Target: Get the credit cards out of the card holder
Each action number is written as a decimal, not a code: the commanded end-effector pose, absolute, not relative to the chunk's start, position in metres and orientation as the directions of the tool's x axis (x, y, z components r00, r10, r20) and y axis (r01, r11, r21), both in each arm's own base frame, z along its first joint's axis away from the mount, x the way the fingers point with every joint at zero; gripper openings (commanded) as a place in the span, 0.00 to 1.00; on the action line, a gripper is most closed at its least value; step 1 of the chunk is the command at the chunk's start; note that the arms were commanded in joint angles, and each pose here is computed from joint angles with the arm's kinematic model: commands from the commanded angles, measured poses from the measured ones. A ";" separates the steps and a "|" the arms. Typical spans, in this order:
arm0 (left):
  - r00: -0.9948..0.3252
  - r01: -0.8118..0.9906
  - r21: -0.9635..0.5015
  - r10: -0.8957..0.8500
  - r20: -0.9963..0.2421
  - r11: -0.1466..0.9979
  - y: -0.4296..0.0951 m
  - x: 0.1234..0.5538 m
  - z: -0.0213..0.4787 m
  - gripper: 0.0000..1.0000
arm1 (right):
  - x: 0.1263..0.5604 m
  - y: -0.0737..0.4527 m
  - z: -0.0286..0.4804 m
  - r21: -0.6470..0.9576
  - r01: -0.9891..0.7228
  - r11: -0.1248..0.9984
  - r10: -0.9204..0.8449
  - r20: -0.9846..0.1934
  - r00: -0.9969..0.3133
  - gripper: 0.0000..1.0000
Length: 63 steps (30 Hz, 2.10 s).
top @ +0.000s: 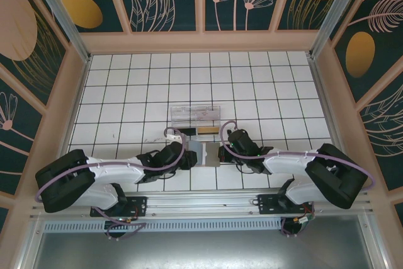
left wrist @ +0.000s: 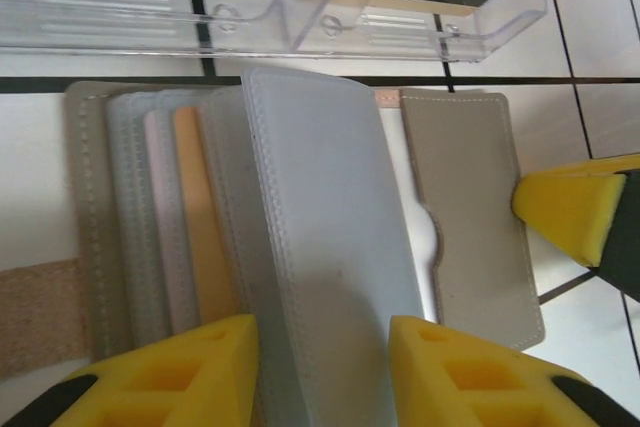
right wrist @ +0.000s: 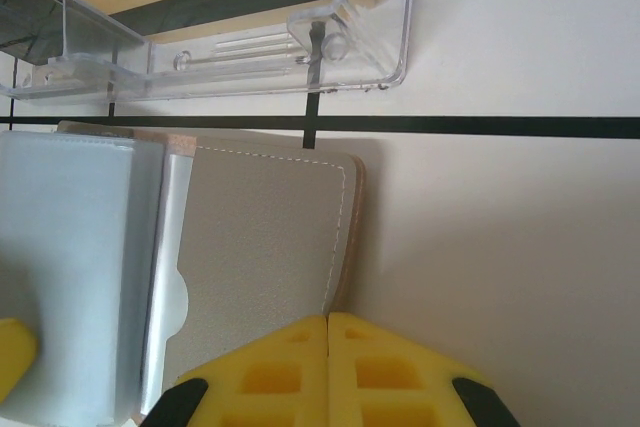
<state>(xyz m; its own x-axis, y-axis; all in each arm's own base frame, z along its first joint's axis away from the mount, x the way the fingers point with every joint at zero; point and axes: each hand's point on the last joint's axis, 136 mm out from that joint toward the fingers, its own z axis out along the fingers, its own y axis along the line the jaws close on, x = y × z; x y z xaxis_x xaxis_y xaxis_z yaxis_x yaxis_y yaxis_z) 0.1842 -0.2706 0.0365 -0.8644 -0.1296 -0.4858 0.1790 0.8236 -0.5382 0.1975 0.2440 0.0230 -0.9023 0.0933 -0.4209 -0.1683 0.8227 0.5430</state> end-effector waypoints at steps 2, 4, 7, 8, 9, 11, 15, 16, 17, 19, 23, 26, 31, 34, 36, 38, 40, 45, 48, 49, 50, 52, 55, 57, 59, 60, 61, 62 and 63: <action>-0.855 0.235 -0.574 -0.113 -0.505 0.784 -0.288 0.188 0.053 0.52 | 0.202 0.247 0.025 0.544 -0.176 0.820 0.095 -0.433 -0.896 0.00; -0.855 0.241 -0.575 -0.109 -0.507 0.782 -0.289 0.188 0.055 0.60 | 0.202 0.247 0.024 0.546 -0.174 0.820 0.095 -0.430 -0.898 0.00; -0.853 0.249 -0.579 -0.108 -0.511 0.776 -0.291 0.189 0.061 0.69 | 0.202 0.247 0.022 0.546 -0.171 0.820 0.096 -0.426 -0.899 0.00; -0.852 0.255 -0.583 -0.106 -0.514 0.772 -0.292 0.188 0.064 0.70 | 0.201 0.248 0.022 0.547 -0.172 0.819 0.095 -0.425 -0.900 0.00; -0.851 0.262 -0.588 -0.104 -0.515 0.765 -0.294 0.188 0.066 0.70 | 0.202 0.248 0.022 0.547 -0.173 0.819 0.094 -0.426 -0.900 0.00; -0.849 0.279 -0.598 -0.099 -0.520 0.752 -0.298 0.188 0.073 0.70 | 0.202 0.248 0.022 0.547 -0.172 0.820 0.095 -0.425 -0.900 0.00; -0.851 0.306 -0.614 -0.081 -0.519 0.727 -0.307 0.187 0.076 0.69 | 0.202 0.248 0.021 0.546 -0.173 0.820 0.093 -0.424 -0.901 0.00; -0.854 0.310 -0.618 -0.074 -0.515 0.723 -0.310 0.186 0.075 0.68 | 0.202 0.248 0.022 0.547 -0.172 0.819 0.094 -0.425 -0.900 0.00; -0.856 0.311 -0.620 -0.070 -0.511 0.721 -0.312 0.186 0.074 0.68 | 0.202 0.248 0.022 0.546 -0.172 0.820 0.094 -0.425 -0.900 0.00; -0.862 0.321 -0.633 -0.060 -0.503 0.705 -0.317 0.184 0.073 0.66 | 0.202 0.247 0.022 0.545 -0.170 0.821 0.096 -0.426 -0.900 0.00; -0.866 0.347 -0.675 -0.052 -0.496 0.651 -0.333 0.182 0.081 0.65 | 0.203 0.245 0.021 0.540 -0.160 0.826 0.104 -0.426 -0.898 0.12; -0.875 0.364 -0.700 -0.032 -0.483 0.614 -0.347 0.181 0.083 0.63 | 0.205 0.240 0.022 0.530 -0.140 0.836 0.126 -0.435 -0.891 0.23; -0.881 0.357 -0.699 -0.026 -0.473 0.620 -0.352 0.183 0.078 0.61 | 0.206 0.232 0.031 0.530 -0.130 0.838 0.154 -0.459 -0.875 0.27; -0.872 0.344 -0.679 -0.048 -0.487 0.648 -0.343 0.187 0.078 0.60 | 0.205 0.231 0.034 0.538 -0.129 0.833 0.159 -0.457 -0.875 0.29; -0.861 0.331 -0.659 -0.070 -0.504 0.675 -0.334 0.190 0.079 0.60 | 0.204 0.234 0.036 0.555 -0.138 0.820 0.160 -0.453 -0.877 0.30; -0.848 0.305 -0.620 -0.090 -0.522 0.723 -0.320 0.195 0.078 0.60 | 0.202 0.241 0.039 0.583 -0.161 0.796 0.150 -0.449 -0.881 0.33; -0.834 0.274 -0.583 -0.113 -0.541 0.765 -0.305 0.199 0.078 0.60 | 0.203 0.248 0.041 0.597 -0.175 0.783 0.142 -0.445 -0.884 0.34; -0.811 0.176 -0.470 -0.143 -0.567 0.865 -0.263 0.206 0.065 0.58 | 0.205 0.255 0.032 0.572 -0.174 0.801 0.108 -0.424 -0.899 0.34; -0.818 0.156 -0.455 -0.144 -0.557 0.877 -0.250 0.203 0.055 0.58 | 0.205 0.258 0.025 0.557 -0.176 0.811 0.087 -0.414 -0.906 0.29; -0.821 0.151 -0.453 -0.144 -0.553 0.879 -0.247 0.202 0.052 0.58 | 0.205 0.259 0.024 0.550 -0.178 0.816 0.080 -0.412 -0.908 0.26; -0.824 0.148 -0.453 -0.143 -0.548 0.879 -0.246 0.201 0.049 0.57 | 0.205 0.260 0.023 0.542 -0.180 0.821 0.074 -0.413 -0.908 0.24; -0.831 0.149 -0.454 -0.137 -0.539 0.878 -0.246 0.199 0.045 0.57 | 0.207 0.259 0.022 0.530 -0.173 0.830 0.075 -0.413 -0.907 0.19; -0.843 0.157 -0.459 -0.123 -0.524 0.874 -0.250 0.197 0.039 0.57 | 0.208 0.257 0.021 0.519 -0.167 0.839 0.076 -0.415 -0.907 0.14; -0.849 0.155 -0.455 -0.117 -0.515 0.877 -0.251 0.197 0.036 0.57 | 0.207 0.258 0.021 0.518 -0.168 0.839 0.074 -0.413 -0.908 0.11; -0.854 0.150 -0.448 -0.113 -0.509 0.881 -0.251 0.196 0.032 0.56 | 0.208 0.257 0.021 0.518 -0.165 0.839 0.078 -0.415 -0.907 0.11; -0.856 0.148 -0.447 -0.112 -0.505 0.882 -0.250 0.195 0.031 0.56 | 0.207 0.257 0.021 0.518 -0.165 0.839 0.078 -0.416 -0.906 0.11; -0.857 0.146 -0.449 -0.114 -0.503 0.882 -0.251 0.195 0.030 0.56 | 0.207 0.257 0.021 0.518 -0.164 0.839 0.079 -0.415 -0.907 0.11; -0.859 0.142 -0.449 -0.116 -0.499 0.882 -0.250 0.195 0.030 0.56 | 0.207 0.257 0.021 0.520 -0.164 0.839 0.080 -0.415 -0.906 0.11; -0.860 0.143 -0.449 -0.114 -0.497 0.882 -0.250 0.194 0.029 0.56 | 0.207 0.257 0.021 0.519 -0.163 0.839 0.081 -0.414 -0.907 0.11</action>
<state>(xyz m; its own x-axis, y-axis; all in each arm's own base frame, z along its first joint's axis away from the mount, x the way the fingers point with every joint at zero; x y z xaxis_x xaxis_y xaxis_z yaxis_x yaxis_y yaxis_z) 0.1963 -0.2518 0.0345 -0.8472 -0.1102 -0.5197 0.1603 0.8796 -0.4479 0.2073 0.2579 0.0223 -0.9064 0.0843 -0.4140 -0.1685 0.8265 0.5372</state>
